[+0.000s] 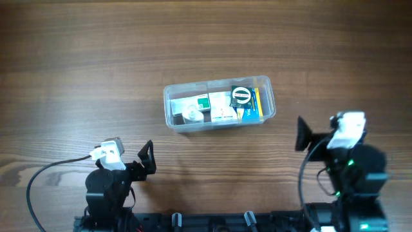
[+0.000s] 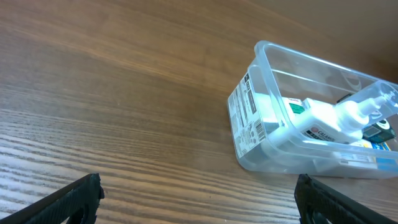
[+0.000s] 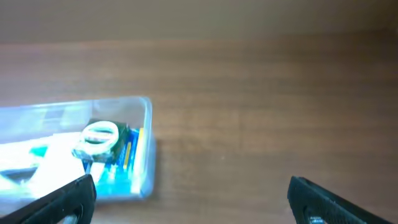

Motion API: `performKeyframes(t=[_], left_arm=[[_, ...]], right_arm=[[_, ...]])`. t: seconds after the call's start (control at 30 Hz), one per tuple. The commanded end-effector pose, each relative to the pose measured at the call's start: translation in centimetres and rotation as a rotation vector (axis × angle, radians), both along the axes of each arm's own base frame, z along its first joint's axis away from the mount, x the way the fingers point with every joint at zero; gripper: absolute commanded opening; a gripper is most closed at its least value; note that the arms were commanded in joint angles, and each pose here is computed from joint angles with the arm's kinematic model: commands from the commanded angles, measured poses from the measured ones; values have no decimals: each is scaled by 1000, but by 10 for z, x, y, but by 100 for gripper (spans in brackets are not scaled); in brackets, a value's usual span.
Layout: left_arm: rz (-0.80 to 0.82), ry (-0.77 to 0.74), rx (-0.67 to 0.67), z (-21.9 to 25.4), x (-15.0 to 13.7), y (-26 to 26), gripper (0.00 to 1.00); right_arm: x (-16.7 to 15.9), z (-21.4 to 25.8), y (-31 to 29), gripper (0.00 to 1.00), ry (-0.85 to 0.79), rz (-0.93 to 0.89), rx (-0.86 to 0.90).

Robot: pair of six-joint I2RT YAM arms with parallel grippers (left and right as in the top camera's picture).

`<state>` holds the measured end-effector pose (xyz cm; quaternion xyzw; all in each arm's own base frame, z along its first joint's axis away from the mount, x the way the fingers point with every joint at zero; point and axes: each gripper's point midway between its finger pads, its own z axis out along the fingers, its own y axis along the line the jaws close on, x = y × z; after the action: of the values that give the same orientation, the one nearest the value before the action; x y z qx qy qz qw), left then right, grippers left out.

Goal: Pack container

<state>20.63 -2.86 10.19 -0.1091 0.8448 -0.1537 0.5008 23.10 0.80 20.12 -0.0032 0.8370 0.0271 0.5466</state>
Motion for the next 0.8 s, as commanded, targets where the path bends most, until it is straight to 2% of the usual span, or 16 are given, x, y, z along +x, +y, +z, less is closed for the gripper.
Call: performKeyframes(t=[0.0,0.27,0.77], left_arm=[[-7,-10,-3,1,0,-1,100],[-7,-10,-3,1,0,-1,100],[-7,-10,-3,1,0,-1,100]], right_arm=[[-6,-31,14,100,-47,72,43],[-9,-68,19,100,-96,79,100],[-8,-67,19,100,-100,80,96]])
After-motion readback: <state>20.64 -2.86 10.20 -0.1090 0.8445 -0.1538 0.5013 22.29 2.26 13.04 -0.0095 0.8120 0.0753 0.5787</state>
